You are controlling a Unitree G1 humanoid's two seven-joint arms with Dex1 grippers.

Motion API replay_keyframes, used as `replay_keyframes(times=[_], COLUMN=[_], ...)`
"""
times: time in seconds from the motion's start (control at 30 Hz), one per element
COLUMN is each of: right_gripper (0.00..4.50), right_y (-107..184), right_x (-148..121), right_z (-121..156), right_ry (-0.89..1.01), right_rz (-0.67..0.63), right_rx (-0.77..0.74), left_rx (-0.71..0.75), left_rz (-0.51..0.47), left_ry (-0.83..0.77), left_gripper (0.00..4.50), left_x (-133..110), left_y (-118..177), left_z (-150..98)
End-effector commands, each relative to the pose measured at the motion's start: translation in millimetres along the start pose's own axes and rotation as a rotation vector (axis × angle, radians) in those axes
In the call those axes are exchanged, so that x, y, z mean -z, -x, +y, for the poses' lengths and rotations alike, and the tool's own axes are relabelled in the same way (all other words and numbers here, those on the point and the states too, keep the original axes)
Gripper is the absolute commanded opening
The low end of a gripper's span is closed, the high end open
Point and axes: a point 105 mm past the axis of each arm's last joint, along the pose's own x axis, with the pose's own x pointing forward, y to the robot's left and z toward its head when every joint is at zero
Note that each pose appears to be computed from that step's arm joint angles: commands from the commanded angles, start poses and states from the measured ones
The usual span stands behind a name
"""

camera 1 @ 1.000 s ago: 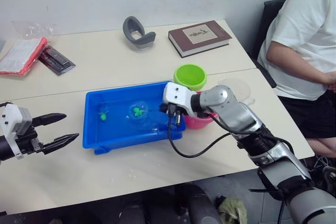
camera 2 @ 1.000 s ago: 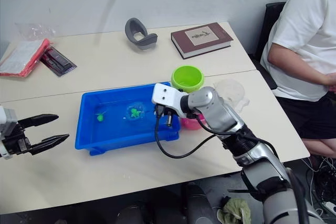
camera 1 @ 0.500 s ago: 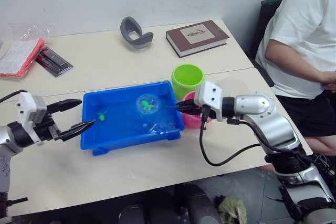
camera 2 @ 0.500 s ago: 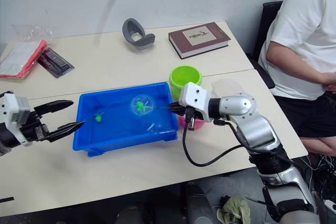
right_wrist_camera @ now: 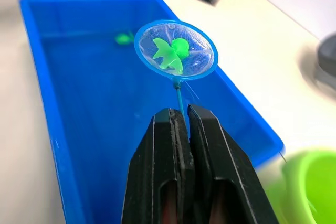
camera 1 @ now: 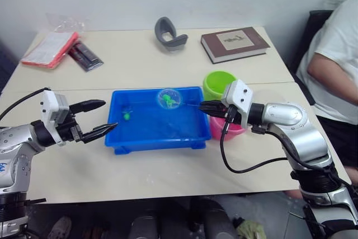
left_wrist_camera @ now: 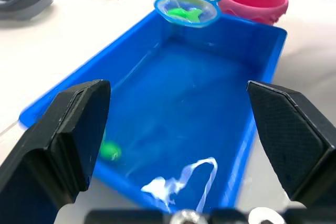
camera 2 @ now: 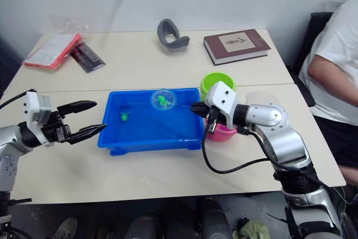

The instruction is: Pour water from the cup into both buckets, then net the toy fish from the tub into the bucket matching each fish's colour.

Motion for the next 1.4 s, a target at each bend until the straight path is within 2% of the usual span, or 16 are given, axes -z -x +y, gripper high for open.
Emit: replay_keyframes(times=[0.03,0.23,0.53,0.77,0.87,0.93,1.0,1.2,1.4], right_gripper=[0.0,0.0,0.0,0.0,0.0,0.0,0.0,0.0,0.0], right_y=[14,35,46,70,88,117,131,137,127], right_x=[-16,-14,0,-17,-27,-21,-16,4,28], right_z=[-3,-1,4,-5,-20,-54,-72,-101,-104], right_ry=[0.05,0.055,0.043,0.083,0.099,0.182,0.215,0.426,0.656], right_rz=[-0.05,-0.056,-0.037,-0.049,-0.054,0.039,0.086,0.208,0.282], right_rx=[0.019,0.059,0.112,0.186,0.254,0.382,0.45,0.48,0.431], left_rx=[0.019,0.053,0.101,0.151,0.156,0.173,0.178,0.19,0.197], left_rz=[-0.026,-0.058,-0.081,-0.095,-0.129,-0.189,-0.22,-0.234,-0.238], left_ry=[-0.027,-0.028,-0.014,0.0,0.011,0.025,0.035,0.056,0.065], left_gripper=[4.46,4.46,4.46,4.46,4.46,4.46,4.46,4.46,4.46], left_x=[-8,-12,-14,-15,-22,-33,-38,-39,-39], left_y=[-6,-21,-40,-57,-65,-79,-86,-104,-116], left_z=[0,-1,0,-5,-5,-9,-11,-16,-21])
